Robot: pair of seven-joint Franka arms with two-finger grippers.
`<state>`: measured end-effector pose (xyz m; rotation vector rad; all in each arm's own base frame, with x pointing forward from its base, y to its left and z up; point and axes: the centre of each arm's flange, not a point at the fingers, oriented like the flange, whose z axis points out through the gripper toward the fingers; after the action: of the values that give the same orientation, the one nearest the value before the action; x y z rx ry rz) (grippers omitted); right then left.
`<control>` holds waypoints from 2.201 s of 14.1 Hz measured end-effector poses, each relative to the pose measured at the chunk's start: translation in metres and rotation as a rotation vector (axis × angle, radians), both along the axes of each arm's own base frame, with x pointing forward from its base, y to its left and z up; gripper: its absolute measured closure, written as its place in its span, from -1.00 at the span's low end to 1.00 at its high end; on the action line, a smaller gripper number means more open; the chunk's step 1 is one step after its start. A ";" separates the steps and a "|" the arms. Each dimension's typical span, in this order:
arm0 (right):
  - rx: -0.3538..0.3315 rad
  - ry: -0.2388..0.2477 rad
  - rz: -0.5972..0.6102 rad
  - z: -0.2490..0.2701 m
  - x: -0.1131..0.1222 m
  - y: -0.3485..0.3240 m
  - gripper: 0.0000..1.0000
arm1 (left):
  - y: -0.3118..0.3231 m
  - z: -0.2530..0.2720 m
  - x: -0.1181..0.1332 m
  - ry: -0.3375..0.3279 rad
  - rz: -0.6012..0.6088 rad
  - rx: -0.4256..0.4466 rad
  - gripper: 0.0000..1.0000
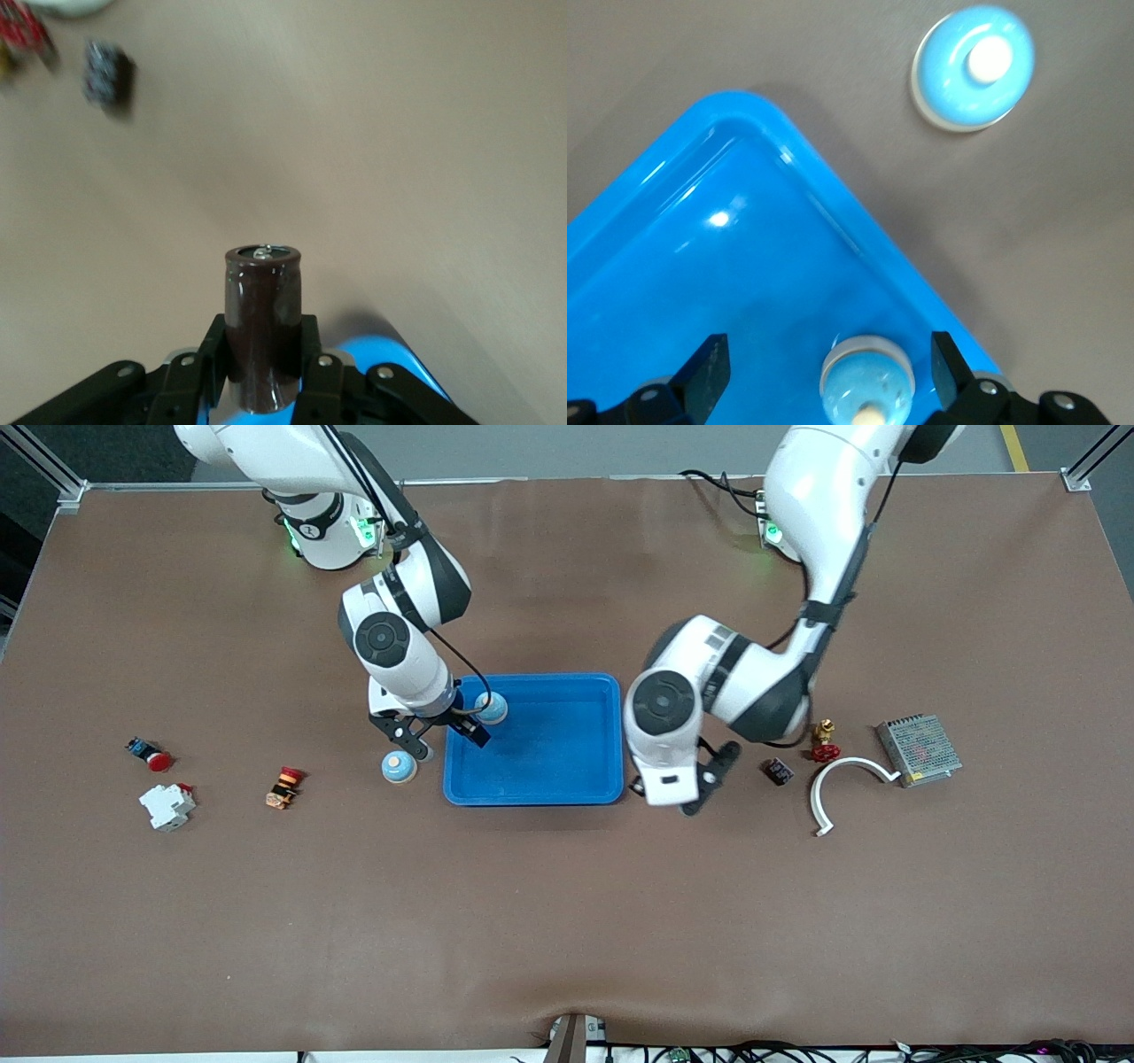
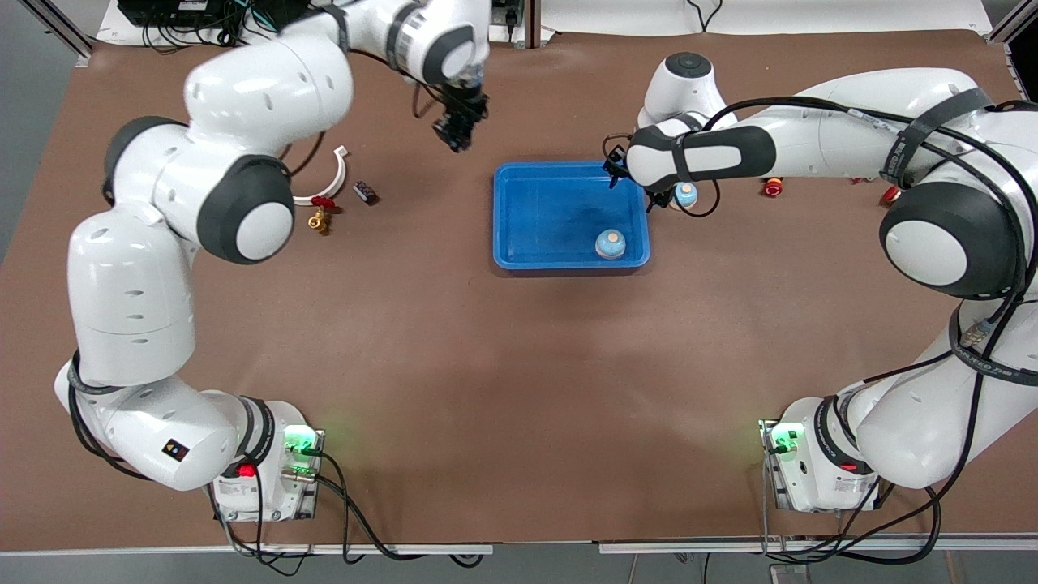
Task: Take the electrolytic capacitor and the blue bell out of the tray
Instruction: 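Grasp the second bell with the right gripper while the left gripper lifts capacitor, then carry the capacitor to the white cable and release it with the left gripper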
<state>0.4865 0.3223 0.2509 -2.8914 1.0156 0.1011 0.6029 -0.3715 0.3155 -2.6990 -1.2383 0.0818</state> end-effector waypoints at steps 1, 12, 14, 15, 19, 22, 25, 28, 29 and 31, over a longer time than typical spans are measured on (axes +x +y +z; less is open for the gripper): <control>0.004 -0.010 0.002 -0.003 -0.004 0.003 -1.00 | 0.024 0.003 0.010 0.028 -0.021 0.006 0.30; -0.007 -0.011 0.013 -0.044 -0.039 0.035 -1.00 | 0.257 -0.022 0.061 0.254 -0.318 -0.092 0.30; -0.014 -0.002 0.025 -0.050 -0.045 0.038 -1.00 | 0.296 -0.029 0.058 0.288 -0.398 -0.133 0.30; -0.019 0.004 0.030 -0.053 -0.049 0.039 -1.00 | 0.312 -0.033 0.057 0.295 -0.419 -0.147 0.30; -0.033 0.020 0.050 -0.061 -0.062 0.042 -1.00 | 0.341 -0.061 0.048 0.272 -0.460 -0.171 0.30; -0.033 0.020 0.052 -0.062 -0.064 0.043 -1.00 | 0.360 -0.071 0.044 0.276 -0.487 -0.183 0.30; -0.032 0.018 0.052 -0.061 -0.064 0.043 -1.00 | 0.375 -0.074 0.044 0.267 -0.482 -0.183 0.30; -0.031 0.017 0.052 -0.061 -0.063 0.043 -1.00 | 0.387 -0.086 0.045 0.224 -0.473 -0.178 0.30; -0.032 0.017 0.052 -0.061 -0.063 0.043 -0.85 | 0.387 -0.093 0.046 0.212 -0.475 -0.177 0.30; -0.032 0.017 0.050 -0.061 -0.063 0.043 -0.70 | 0.382 -0.108 0.048 0.194 -0.480 -0.176 0.30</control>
<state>0.4237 0.3648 0.1895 -2.9506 0.9559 0.1133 0.6510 0.0106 0.2075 -2.9693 -0.5330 0.3927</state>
